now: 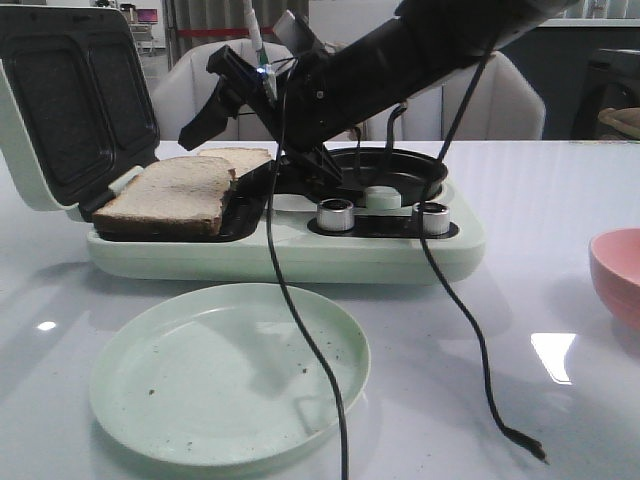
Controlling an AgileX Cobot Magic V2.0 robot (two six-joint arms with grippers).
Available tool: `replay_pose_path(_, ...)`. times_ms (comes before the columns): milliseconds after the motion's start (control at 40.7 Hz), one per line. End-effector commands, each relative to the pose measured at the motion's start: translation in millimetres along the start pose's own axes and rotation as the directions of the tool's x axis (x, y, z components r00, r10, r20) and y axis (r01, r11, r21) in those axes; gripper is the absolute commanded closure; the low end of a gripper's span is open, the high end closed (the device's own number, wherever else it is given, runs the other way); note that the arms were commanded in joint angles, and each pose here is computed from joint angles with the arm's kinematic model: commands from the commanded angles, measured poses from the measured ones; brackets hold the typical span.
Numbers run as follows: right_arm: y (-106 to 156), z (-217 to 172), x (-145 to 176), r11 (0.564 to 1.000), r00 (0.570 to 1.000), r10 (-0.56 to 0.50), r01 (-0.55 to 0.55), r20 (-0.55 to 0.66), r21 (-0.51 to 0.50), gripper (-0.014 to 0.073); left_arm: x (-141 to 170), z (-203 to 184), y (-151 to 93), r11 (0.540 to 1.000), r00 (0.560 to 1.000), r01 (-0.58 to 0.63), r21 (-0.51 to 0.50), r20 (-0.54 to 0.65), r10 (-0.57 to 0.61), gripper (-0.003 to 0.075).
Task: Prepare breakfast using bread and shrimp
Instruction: 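Release the bread and withdraw the right gripper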
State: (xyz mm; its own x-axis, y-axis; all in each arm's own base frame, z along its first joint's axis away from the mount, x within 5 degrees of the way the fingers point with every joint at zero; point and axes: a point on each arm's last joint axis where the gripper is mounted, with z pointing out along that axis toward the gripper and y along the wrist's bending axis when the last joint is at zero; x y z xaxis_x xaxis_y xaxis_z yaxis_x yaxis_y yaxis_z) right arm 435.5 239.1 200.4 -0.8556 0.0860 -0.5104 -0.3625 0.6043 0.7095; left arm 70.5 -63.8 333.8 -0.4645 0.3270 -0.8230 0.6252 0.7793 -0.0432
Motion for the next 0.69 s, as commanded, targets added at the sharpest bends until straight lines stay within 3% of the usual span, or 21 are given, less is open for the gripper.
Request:
replay_pose_path(0, 50, -44, -26, 0.985, 0.985, -0.156, 0.16, 0.067, -0.062, -0.0006, -13, -6, -2, 1.0, 0.995, -0.002, 0.026, 0.1, 0.0, 0.0222)
replay_pose_path(197, 90, -95, -28, 0.913, 0.913, -0.408, 0.408, 0.012, -0.021, -0.0006, -13, -6, -2, 1.0, 0.995, -0.002, 0.026, 0.1, 0.0, 0.0222)
replay_pose_path(319, 119, -137, -23, 0.831, 0.83, -0.555, 0.556, -0.051, 0.011, -0.0006, -13, -6, -2, 1.0, 0.995, -0.002, 0.026, 0.1, 0.0, 0.0222)
replay_pose_path(418, 136, -172, -17, 0.786, 0.789, -0.602, 0.613, -0.12, 0.084, -0.0006, -13, -6, -2, 1.0, 0.995, -0.002, 0.026, 0.1, 0.0, 0.0222)
replay_pose_path(491, 140, -197, -13, 0.762, 0.788, -0.588, 0.616, -0.183, 0.201, -0.0006, -13, -6, -2, 1.0, 0.995, -0.004, 0.025, 0.1, 0.001, 0.0222)
replay_pose_path(663, 143, -252, -3, 0.705, 0.861, -0.472, 0.497, -0.189, 0.506, -0.0006, -13, -6, -2, 1.0, 0.995, -0.011, 0.016, 0.102, 0.009, 0.0222)
